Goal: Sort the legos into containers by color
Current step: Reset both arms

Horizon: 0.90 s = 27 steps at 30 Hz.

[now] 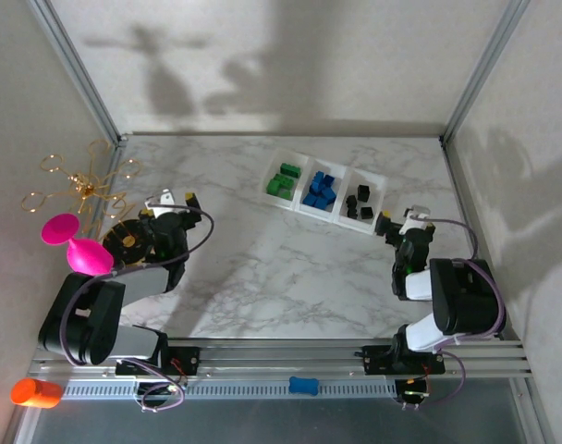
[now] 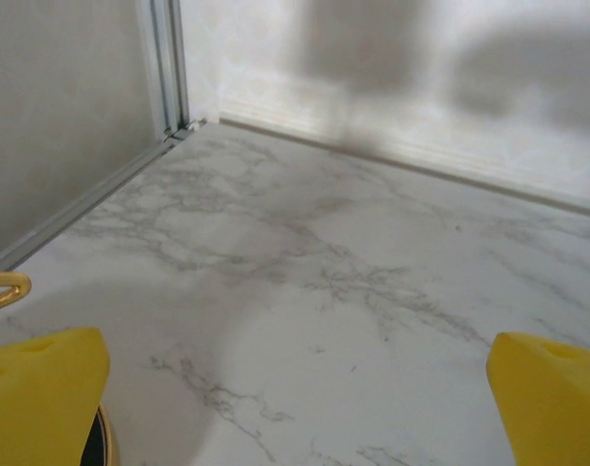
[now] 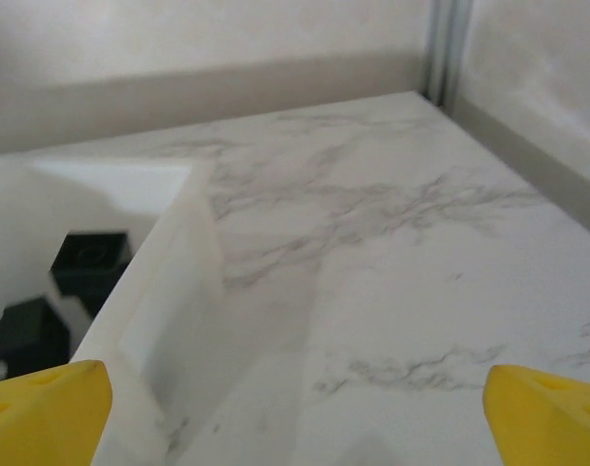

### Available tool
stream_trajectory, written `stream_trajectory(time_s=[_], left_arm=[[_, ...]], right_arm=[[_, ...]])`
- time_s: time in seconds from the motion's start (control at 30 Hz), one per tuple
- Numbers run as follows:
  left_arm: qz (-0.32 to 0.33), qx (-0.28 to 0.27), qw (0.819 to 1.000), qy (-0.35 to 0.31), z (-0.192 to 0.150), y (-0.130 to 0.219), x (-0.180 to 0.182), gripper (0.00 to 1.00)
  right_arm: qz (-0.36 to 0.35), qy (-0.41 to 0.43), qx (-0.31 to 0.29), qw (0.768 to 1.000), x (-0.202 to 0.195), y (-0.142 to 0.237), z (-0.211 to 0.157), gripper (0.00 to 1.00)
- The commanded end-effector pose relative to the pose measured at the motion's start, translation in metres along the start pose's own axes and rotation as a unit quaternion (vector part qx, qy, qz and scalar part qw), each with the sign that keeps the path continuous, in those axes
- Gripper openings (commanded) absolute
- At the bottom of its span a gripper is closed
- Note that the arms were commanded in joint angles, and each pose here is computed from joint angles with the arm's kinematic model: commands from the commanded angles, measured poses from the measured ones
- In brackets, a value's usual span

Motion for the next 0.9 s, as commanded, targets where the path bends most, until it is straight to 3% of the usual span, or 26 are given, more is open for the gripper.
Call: stream_trajectory(time_s=[0.0,0.23,0.3,0.6,0.73,0.87], left_arm=[[-0.064,-0.029,0.998,0.004,0.016,0.012,-0.013,1.0],[-0.041,-0.019,0.999,-0.006,-0.002,0.026,0.012,1.0],[-0.055,-0.046,0.997,0.008,0.004,0.032,0.012,1.0],[-0.057,-0.046,0.997,0.005,-0.022,0.014,0.024,0.99],[-0.058,-0.008,0.998,0.007,-0.029,0.0,0.024,0.99],[-0.059,-0.009,0.998,0.012,-0.028,-0.002,0.025,0.99]], right_arm=[[0.036,0.022,-0.06,0.997,0.012,0.001,0.026,0.99],[0.034,0.024,-0.059,0.997,0.012,0.0,0.026,0.99],[0.035,0.024,-0.059,0.997,0.012,0.0,0.026,0.99],[0.036,0.024,-0.058,0.997,0.012,0.0,0.026,0.99],[0.036,0.024,-0.058,0.997,0.013,0.0,0.026,0.99],[0.036,0.024,-0.057,0.997,0.013,0.0,0.025,0.99]])
Point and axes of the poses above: each hand's point on the last joint's axis, 136 mm out from that joint toward the fingers, its own y axis back along the fingers, its own x axis along the line the jaws close on, z = x × y, the point moved 1 cm from there along y, back along the fingers, and after that the axes turned 10 degrees about y, right-handed, at the moved point
